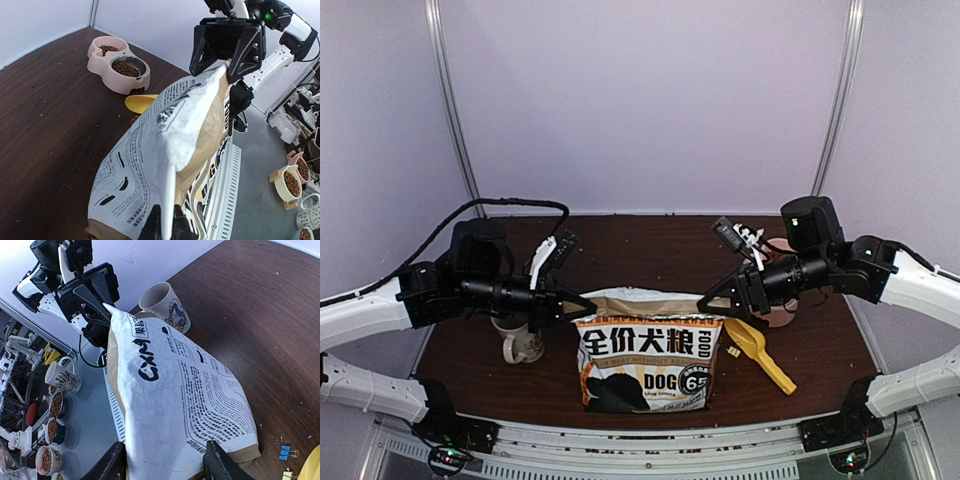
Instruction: Serve the pet food
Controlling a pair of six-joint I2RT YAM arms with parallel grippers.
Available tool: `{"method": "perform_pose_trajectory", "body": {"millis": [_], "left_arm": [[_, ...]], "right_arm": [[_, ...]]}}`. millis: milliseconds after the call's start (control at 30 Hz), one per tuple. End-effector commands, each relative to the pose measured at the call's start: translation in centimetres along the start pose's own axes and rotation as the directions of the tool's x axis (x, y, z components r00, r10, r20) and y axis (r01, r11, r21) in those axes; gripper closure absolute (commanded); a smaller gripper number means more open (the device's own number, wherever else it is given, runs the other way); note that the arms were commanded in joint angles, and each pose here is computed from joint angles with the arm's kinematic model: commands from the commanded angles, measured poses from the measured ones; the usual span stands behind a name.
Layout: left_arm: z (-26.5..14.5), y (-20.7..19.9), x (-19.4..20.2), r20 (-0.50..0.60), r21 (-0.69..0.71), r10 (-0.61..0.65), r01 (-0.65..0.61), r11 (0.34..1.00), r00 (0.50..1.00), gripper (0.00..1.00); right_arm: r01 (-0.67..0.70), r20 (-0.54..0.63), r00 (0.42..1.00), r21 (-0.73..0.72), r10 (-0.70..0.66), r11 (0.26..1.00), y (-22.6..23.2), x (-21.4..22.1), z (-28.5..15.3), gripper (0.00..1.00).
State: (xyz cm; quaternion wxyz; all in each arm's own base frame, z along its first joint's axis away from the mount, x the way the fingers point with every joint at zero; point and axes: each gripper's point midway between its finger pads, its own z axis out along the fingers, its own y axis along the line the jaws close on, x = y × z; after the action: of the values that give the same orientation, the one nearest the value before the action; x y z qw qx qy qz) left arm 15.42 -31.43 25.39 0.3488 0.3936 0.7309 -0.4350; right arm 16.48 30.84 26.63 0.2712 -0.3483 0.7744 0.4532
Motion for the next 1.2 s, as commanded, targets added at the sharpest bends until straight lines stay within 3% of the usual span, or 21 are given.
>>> {"method": "perform_pose_trajectory", "body": {"millis": [0, 167, 200, 467, 700, 800, 933, 967, 1000, 1067, 1167], "left_arm": [[0.1, -0.2, -0.1, 0.001, 0.011, 0.017, -0.017, 1.0, 1.0, 0.96], [-0.5, 0.4, -0.8, 0.03, -0.04, 0.028, -0.027, 0.999, 0.999, 1.0], [-0.8, 0.6, -1.3, 0.04, -0.058, 0.038, -0.035, 0.998, 0.998, 1.0], [-4.3, 1.6, -4.5, 0.16, -0.165, 0.11, -0.083, 0.983, 0.981, 1.0], [-1.3, 4.4, 1.4, 0.041, -0.176, 0.067, -0.058, 0.983, 0.997, 1.0], [-1.6, 4.3, 1.3, 0.036, -0.179, 0.087, -0.079, 0.981, 0.996, 1.0], [-1.6, 1.9, -0.6, 0.05, -0.07, 0.125, -0.121, 0.99, 0.991, 1.0], [-1.5, 1.5, -0.8, 0.043, -0.047, 0.132, -0.13, 0.99, 0.99, 1.0], [-1.4, 1.1, -1.1, 0.04, -0.026, 0.135, -0.134, 0.991, 0.99, 1.0], [-1.3, 0.7, -1.5, 0.044, -0.005, 0.141, -0.141, 0.99, 0.989, 1.0], [-1.2, 0.3, -1.9, 0.057, 0.018, 0.143, -0.145, 0.989, 0.988, 1.0]], "right_arm": [[0.012, -0.017, 1.0, -0.028, -0.012, 1.0, -0.2, 0.5, 0.5, 0.53], [0.042, 0.029, 0.999, -0.012, -0.041, 0.999, 0.2, -0.5, -0.4, 0.95], [0.053, 0.05, 0.997, -0.006, -0.053, 0.999, 0.4, -0.9, -0.7, 1.0], [0.081, 0.248, 0.961, 0.16, -0.12, 0.984, -0.3, -3.4, -4.8, 1.0], [-0.012, 0.206, 0.977, 0.29, -0.05, 0.957, -5.6, 1.7, -3.0, 1.0], [0.012, 0.197, 0.978, 0.284, -0.071, 0.959, -4.9, 1.0, -3.5, 1.0], [0.092, 0.133, 0.984, 0.189, -0.119, 0.978, -1.8, -0.9, -3.6, 1.0], [0.112, 0.117, 0.984, 0.168, -0.133, 0.979, -1.1, -1.4, -3.5, 0.99], [0.13, 0.095, 0.985, 0.146, -0.145, 0.981, -0.4, -1.7, -3.3, 0.91], [0.174, 0.06, 0.982, 0.109, -0.181, 0.979, 1.0, -2.6, -3.0, 0.67], [0.244, 0.013, 0.969, 0.076, -0.246, 0.967, 2.6, -3.8, -2.0, 0.44]]}}
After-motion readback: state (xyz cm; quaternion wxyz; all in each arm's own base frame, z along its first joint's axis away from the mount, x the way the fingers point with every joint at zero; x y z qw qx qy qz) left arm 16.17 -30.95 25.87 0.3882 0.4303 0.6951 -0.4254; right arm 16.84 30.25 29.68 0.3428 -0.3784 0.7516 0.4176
